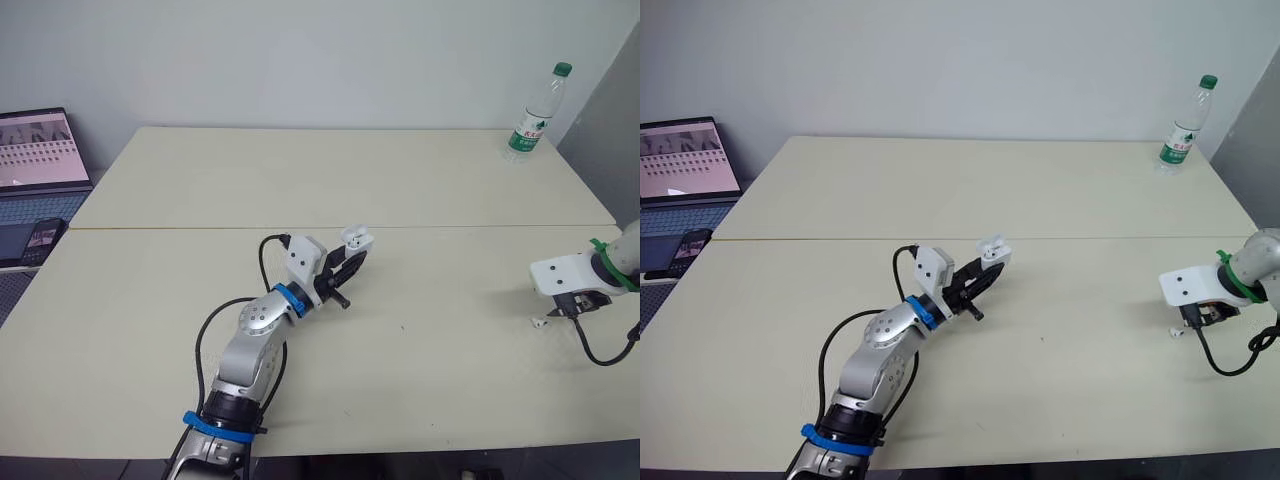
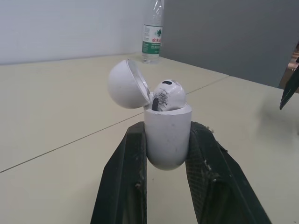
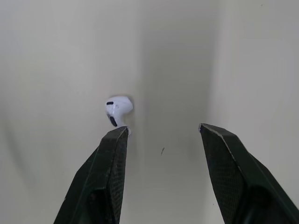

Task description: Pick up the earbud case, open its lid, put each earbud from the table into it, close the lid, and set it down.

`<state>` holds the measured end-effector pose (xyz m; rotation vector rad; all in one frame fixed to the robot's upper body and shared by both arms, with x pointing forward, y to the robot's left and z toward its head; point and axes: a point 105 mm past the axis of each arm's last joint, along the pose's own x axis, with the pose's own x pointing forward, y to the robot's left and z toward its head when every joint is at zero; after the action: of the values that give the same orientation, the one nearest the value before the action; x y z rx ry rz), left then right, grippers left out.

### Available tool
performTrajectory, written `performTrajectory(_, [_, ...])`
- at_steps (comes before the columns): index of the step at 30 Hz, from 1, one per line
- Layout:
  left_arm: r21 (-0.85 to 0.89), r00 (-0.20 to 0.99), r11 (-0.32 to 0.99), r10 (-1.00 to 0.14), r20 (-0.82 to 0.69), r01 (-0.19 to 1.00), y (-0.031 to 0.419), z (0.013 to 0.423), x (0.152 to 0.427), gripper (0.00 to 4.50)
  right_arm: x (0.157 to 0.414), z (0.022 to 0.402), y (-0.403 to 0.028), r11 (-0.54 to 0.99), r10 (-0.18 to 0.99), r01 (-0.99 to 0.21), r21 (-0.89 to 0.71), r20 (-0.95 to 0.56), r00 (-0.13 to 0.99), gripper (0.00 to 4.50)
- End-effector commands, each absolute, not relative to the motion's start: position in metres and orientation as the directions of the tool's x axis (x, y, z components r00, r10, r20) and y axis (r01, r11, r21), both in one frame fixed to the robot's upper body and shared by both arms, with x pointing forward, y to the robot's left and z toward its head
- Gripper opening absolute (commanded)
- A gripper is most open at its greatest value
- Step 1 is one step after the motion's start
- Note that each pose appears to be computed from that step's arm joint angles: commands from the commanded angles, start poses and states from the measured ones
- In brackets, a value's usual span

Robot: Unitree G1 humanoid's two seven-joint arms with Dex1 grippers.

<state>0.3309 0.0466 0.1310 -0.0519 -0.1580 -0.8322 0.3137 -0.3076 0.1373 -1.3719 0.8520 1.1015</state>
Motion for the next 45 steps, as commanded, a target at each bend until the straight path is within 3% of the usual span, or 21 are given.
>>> performTrajectory(1, [0.054,0.644,0.667,-0.735,0.211,0.743,0.045,0.145,0.329,0.74,0.315,0.145,-0.308,-0.100,0.111,-0.936,-0.338,-0.939,0.327,2.50])
performTrajectory(31, [0.056,0.638,0.660,-0.741,0.211,0.749,0.043,0.145,0.330,0.74,0.294,0.138,-0.316,-0.034,0.089,-0.960,-0.278,-0.958,0.274,2.50])
performTrajectory(45, [0.059,0.635,0.658,-0.743,0.212,0.751,0.042,0.145,0.331,0.74,0.302,0.142,-0.319,0.048,0.088,-0.946,-0.321,-0.942,0.324,2.50])
